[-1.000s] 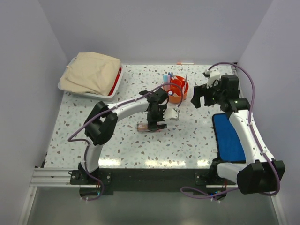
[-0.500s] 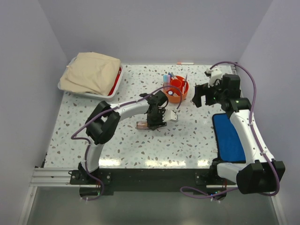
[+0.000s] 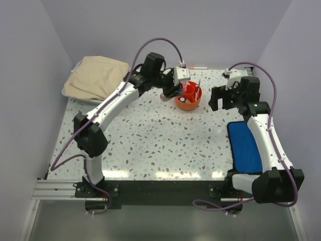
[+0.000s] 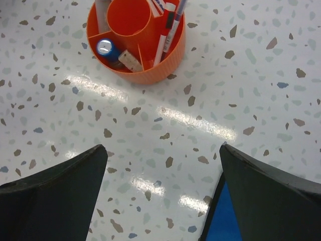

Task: Sort the stationery into containers
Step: Place the stationery in the drawer.

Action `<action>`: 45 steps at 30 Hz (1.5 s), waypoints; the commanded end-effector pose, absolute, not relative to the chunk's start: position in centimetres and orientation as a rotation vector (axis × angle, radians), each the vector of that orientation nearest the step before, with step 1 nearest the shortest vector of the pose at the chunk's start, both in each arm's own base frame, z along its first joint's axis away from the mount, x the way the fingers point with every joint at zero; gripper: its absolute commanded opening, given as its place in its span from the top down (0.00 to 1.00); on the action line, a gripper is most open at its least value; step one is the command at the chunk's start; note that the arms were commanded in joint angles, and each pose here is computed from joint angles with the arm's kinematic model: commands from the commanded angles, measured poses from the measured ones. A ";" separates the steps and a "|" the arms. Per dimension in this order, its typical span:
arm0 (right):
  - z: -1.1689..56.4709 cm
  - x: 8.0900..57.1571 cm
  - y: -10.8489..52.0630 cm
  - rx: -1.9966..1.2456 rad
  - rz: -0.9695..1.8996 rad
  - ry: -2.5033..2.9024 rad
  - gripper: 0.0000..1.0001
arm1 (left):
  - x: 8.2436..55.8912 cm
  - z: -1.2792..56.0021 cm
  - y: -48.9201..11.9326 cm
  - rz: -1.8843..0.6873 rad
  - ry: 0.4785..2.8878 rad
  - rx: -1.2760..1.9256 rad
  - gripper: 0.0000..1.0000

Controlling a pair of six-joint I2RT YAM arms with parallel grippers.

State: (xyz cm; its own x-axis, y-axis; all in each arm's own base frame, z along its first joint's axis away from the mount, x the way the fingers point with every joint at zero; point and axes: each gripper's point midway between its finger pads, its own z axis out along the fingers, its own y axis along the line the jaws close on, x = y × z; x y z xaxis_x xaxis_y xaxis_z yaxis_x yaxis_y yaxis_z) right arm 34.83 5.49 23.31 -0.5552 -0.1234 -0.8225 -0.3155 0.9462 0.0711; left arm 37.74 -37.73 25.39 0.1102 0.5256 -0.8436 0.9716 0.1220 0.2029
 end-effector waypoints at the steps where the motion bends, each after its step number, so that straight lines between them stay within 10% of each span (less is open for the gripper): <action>1: 24.8 36.0 4.4 -0.253 0.224 2.123 0.01 | 38.6 36.8 -38.6 -0.822 1.016 1.164 1.00; 45: 22.3 38.2 2.8 -0.219 0.203 2.214 0.01 | 52.5 26.5 -43.9 -0.982 1.037 0.782 1.00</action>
State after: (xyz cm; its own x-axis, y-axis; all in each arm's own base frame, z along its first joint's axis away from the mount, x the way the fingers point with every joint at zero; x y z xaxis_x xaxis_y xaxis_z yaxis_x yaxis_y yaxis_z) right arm 37.01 3.07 20.30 -0.6453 -0.0784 -0.7599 -0.2260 0.9698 0.0919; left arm 51.96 -45.15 24.60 0.1279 -0.2297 -0.9648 0.9378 0.3446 0.0423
